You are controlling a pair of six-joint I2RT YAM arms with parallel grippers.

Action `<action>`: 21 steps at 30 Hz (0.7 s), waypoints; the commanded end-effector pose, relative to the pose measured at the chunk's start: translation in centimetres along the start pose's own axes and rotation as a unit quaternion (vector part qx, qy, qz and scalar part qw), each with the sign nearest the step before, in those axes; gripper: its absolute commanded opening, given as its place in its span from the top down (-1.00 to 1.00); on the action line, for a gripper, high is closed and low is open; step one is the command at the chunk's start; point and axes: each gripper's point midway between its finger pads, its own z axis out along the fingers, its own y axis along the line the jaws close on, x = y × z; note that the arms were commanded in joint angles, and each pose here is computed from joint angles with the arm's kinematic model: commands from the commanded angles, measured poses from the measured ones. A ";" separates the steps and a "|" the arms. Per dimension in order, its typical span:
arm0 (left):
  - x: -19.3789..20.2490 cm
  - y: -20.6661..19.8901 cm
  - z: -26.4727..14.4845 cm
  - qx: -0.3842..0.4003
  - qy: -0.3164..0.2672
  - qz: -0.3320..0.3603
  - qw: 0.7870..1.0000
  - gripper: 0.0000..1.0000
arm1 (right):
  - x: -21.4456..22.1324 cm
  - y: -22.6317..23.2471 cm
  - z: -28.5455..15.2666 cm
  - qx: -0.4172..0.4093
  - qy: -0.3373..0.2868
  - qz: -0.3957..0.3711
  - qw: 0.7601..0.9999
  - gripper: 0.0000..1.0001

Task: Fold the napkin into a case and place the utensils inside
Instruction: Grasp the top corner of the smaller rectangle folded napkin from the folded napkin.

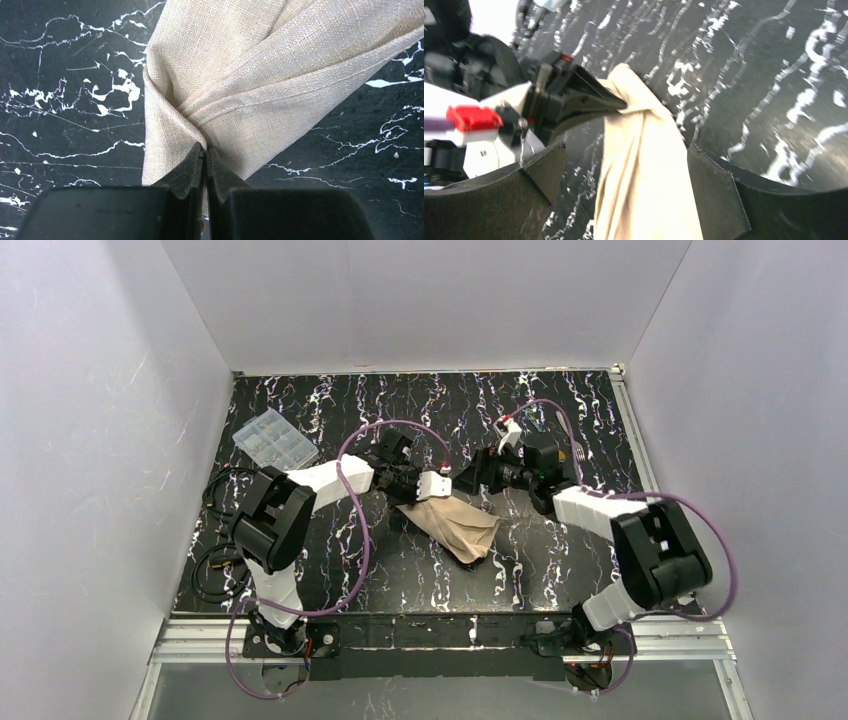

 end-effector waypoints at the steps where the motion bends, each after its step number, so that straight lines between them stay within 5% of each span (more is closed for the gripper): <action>1: 4.7 -4.5 -0.4 0.075 0.082 -0.070 0.991 1.00 | 0.7 -2.2 -4.0 0.104 0.019 -0.073 0.992 -0.97; 7: 4.5 -5.1 -0.5 0.100 0.074 -0.115 0.986 1.00 | -3.9 0.5 -9.2 0.144 -0.073 -0.213 0.964 -0.97; 10: 4.2 -4.9 -0.5 0.101 0.068 -0.127 0.984 1.00 | -2.2 4.1 -9.0 0.043 -0.009 -0.327 0.944 -0.97; 15: 4.3 -5.0 -0.7 0.106 0.075 -0.129 0.983 1.00 | 2.6 7.5 -8.8 -0.014 0.109 -0.442 0.890 -0.97; 21: 4.7 -4.7 -0.6 0.086 0.075 -0.121 0.986 1.00 | 6.2 8.5 -8.1 0.010 0.128 -0.416 0.900 -0.97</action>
